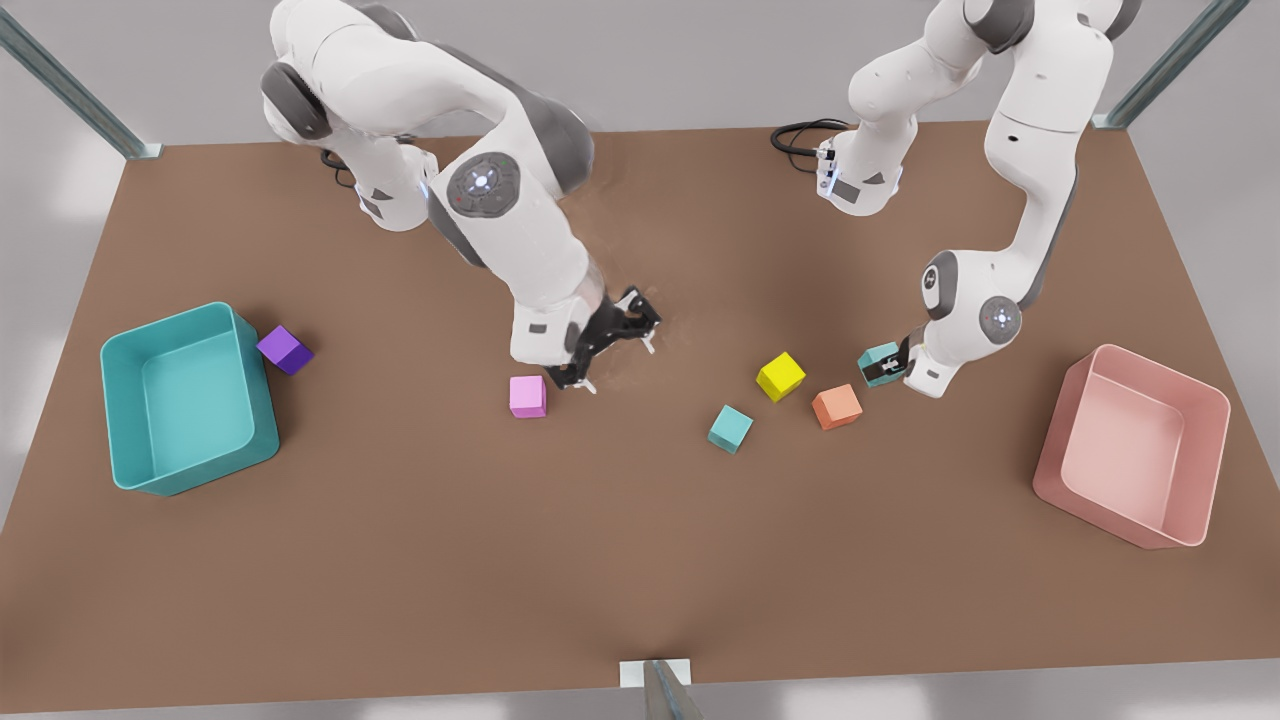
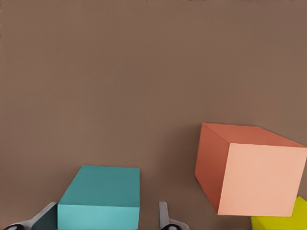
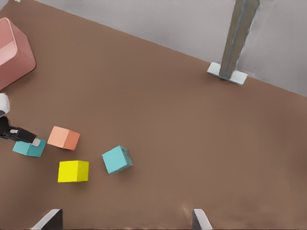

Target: Stack the two blue cubes on top of each other

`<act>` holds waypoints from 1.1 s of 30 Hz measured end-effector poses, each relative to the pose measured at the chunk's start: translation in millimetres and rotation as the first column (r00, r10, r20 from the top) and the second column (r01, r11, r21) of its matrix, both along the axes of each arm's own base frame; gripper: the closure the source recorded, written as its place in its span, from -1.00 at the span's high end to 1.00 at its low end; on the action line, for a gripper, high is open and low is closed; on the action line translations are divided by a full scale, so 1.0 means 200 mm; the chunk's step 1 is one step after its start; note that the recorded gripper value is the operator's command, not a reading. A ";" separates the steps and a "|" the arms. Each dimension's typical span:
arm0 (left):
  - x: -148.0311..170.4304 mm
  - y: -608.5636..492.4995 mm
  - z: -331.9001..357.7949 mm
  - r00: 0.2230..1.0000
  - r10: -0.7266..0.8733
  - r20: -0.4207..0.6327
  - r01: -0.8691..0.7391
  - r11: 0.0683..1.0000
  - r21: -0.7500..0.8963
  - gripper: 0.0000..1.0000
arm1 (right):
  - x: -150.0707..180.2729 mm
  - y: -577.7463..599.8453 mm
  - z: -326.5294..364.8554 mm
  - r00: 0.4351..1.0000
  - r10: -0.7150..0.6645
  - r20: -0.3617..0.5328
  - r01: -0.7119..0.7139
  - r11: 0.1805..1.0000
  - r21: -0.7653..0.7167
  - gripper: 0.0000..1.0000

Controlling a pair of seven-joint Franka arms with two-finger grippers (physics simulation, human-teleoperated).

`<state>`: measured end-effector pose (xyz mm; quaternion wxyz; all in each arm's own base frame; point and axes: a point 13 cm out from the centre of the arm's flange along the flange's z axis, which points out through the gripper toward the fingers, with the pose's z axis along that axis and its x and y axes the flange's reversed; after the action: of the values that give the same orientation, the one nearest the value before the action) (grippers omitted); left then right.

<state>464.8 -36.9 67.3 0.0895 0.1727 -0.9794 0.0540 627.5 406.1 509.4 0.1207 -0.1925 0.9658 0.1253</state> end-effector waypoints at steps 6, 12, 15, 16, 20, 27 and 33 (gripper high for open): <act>-0.02 0.00 -0.06 1.000 0.024 -0.003 -0.024 1.000 0.001 0.99 | -0.83 -2.42 -0.51 0.643 -0.663 -0.384 0.540 0.748 -0.387 1.00; -0.04 0.03 -0.08 0.999 0.050 -0.012 -0.049 0.999 0.008 0.45 | -0.74 -2.22 -0.62 0.763 -0.588 -0.267 0.488 0.796 -0.359 1.00; -0.04 0.04 -0.07 0.998 0.059 -0.015 -0.059 0.998 0.015 0.18 | -0.69 -2.25 -0.51 0.782 -0.591 -0.198 0.514 0.791 -0.333 1.00; -0.04 0.04 -0.07 0.998 0.062 -0.014 -0.062 0.998 0.018 0.18 | -0.67 -2.25 -0.48 0.788 -0.589 -0.180 0.517 0.791 -0.328 1.00; 0.14 0.04 0.14 0.997 0.065 0.037 -0.066 0.997 0.039 0.21 | -0.65 -2.25 -0.40 0.805 -0.575 -0.147 0.504 0.793 -0.341 1.00; 0.38 -0.79 0.57 0.983 -0.177 0.039 0.175 0.983 0.047 0.22 | -0.46 -2.19 -0.49 0.826 -0.535 -0.180 0.452 0.818 -0.356 1.00; 0.13 -1.68 0.54 0.930 -0.367 -0.010 0.368 0.929 0.038 0.22 | -0.45 -2.16 -0.53 0.832 -0.518 -0.198 0.429 0.827 -0.364 1.00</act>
<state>491.1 -373.8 175.1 0.0958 -0.0118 -0.9952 0.0167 538.0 -25.5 402.7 -0.0247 0.0600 0.9974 -0.0326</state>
